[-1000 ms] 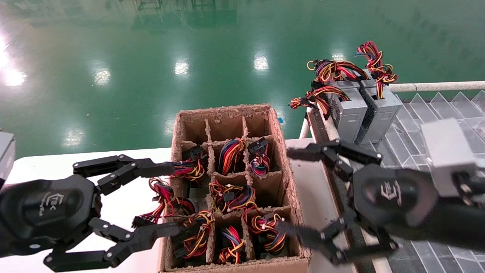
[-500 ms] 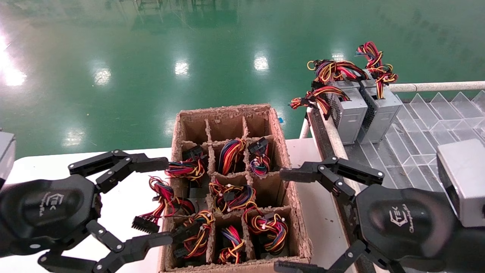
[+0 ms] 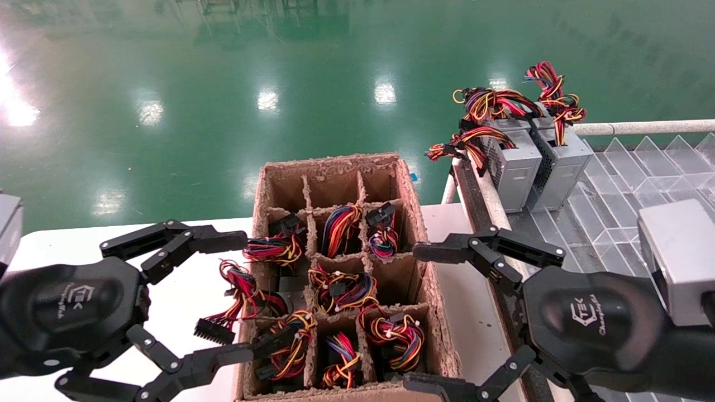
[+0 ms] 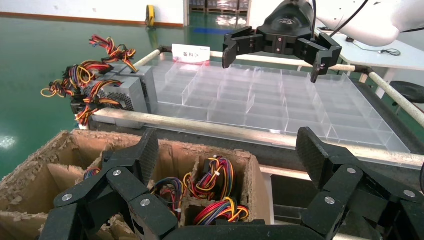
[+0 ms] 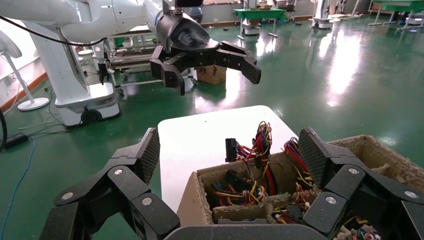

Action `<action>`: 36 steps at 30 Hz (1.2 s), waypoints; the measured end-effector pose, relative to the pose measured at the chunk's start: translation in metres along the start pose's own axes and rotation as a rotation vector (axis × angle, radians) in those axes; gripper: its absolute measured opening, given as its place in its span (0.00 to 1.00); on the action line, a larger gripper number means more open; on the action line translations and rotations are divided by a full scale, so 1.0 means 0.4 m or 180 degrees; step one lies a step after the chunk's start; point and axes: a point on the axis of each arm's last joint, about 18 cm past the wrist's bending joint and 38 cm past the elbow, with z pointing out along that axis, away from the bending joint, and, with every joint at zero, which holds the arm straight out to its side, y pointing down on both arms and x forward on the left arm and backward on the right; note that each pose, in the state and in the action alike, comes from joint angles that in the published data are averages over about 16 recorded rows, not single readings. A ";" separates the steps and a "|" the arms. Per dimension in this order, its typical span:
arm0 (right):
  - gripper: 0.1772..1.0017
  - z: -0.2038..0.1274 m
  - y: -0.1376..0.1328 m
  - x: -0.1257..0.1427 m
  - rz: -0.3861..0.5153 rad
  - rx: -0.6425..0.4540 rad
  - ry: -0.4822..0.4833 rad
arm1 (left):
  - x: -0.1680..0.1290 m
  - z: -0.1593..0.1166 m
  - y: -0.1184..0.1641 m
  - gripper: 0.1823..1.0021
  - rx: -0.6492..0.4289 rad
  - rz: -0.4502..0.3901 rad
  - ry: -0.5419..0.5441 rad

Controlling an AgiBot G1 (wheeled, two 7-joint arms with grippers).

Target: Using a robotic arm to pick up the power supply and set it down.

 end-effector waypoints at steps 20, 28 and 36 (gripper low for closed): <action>1.00 0.000 0.000 0.003 -0.0003 -0.0011 0.0020 | 0.000 0.000 0.000 1.00 0.0000 0.0000 0.0000; 1.00 0.000 0.000 0.004 -0.0004 -0.0012 0.0022 | 0.000 0.000 0.000 1.00 0.0000 0.0000 0.0000; 1.00 0.000 0.000 0.004 -0.0004 -0.0013 0.0024 | 0.000 0.000 0.000 1.00 0.0000 0.0000 0.0000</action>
